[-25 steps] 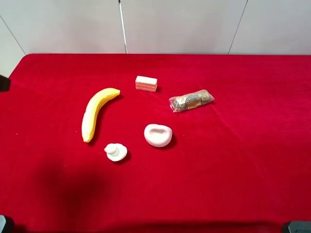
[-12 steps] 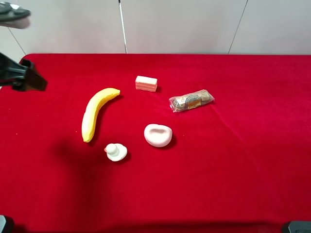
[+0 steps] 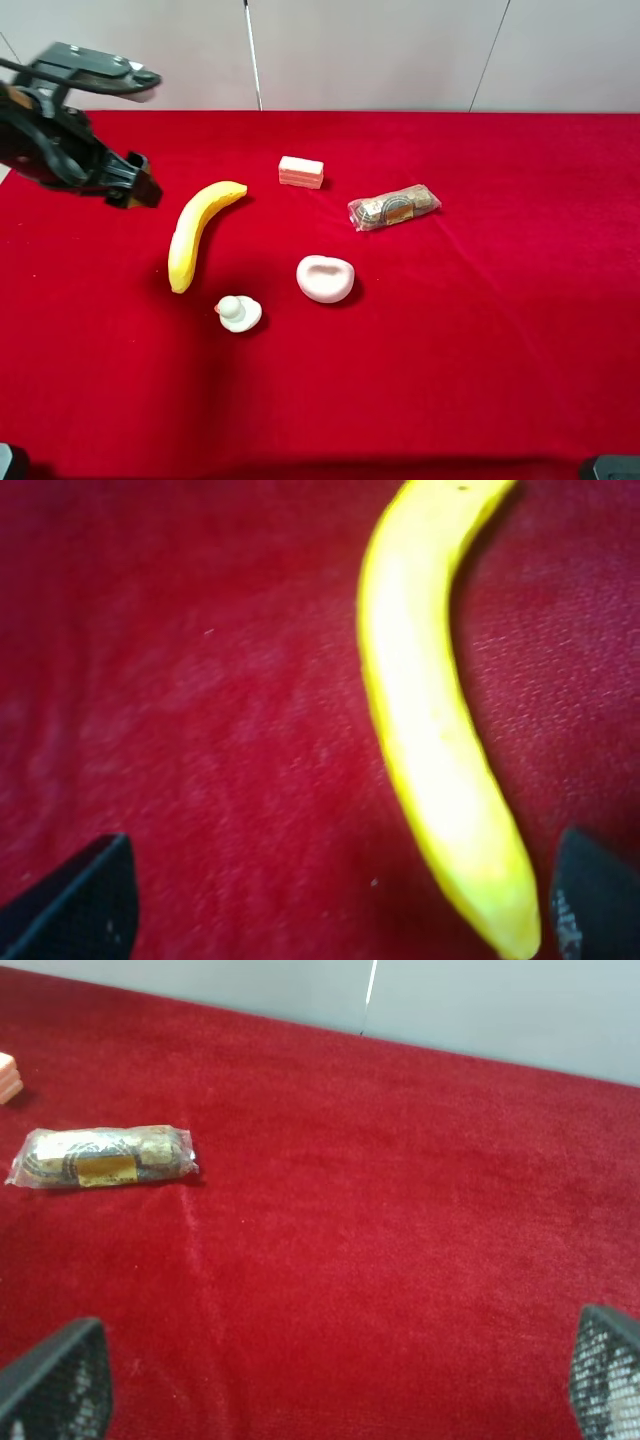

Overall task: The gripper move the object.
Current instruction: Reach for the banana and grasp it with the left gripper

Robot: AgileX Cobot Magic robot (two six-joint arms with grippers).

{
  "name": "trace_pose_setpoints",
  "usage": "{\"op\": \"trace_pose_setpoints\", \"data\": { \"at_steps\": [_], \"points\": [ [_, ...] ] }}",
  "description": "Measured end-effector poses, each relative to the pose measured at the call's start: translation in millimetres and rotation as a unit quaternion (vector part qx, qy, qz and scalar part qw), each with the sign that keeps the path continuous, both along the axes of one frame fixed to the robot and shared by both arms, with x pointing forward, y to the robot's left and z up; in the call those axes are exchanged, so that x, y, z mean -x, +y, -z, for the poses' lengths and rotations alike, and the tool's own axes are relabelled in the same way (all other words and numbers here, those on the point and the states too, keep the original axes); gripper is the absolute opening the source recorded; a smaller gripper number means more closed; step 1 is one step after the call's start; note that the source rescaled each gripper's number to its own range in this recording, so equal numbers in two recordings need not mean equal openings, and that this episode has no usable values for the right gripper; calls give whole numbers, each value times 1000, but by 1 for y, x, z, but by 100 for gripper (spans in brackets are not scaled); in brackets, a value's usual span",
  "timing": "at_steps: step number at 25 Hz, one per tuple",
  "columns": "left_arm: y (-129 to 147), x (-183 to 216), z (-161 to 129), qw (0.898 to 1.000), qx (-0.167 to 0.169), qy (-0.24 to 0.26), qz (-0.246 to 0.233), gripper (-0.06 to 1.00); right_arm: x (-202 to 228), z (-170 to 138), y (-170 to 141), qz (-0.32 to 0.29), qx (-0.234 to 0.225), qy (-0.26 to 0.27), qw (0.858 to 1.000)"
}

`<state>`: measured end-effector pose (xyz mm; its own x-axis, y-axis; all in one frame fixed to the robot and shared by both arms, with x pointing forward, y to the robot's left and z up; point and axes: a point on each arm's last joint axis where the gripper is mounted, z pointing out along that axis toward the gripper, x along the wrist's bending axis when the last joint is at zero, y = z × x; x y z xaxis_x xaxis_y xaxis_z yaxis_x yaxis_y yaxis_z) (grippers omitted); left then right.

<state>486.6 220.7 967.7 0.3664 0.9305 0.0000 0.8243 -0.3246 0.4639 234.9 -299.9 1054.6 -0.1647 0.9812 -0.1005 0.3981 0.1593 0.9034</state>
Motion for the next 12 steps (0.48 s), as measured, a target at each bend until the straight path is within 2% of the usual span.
{"op": "trace_pose_setpoints", "data": {
  "at_steps": [12],
  "points": [
    [-43,-32,25,998,-9,45,38,72,0,0,0,0,0,0,1000]
  ]
}}
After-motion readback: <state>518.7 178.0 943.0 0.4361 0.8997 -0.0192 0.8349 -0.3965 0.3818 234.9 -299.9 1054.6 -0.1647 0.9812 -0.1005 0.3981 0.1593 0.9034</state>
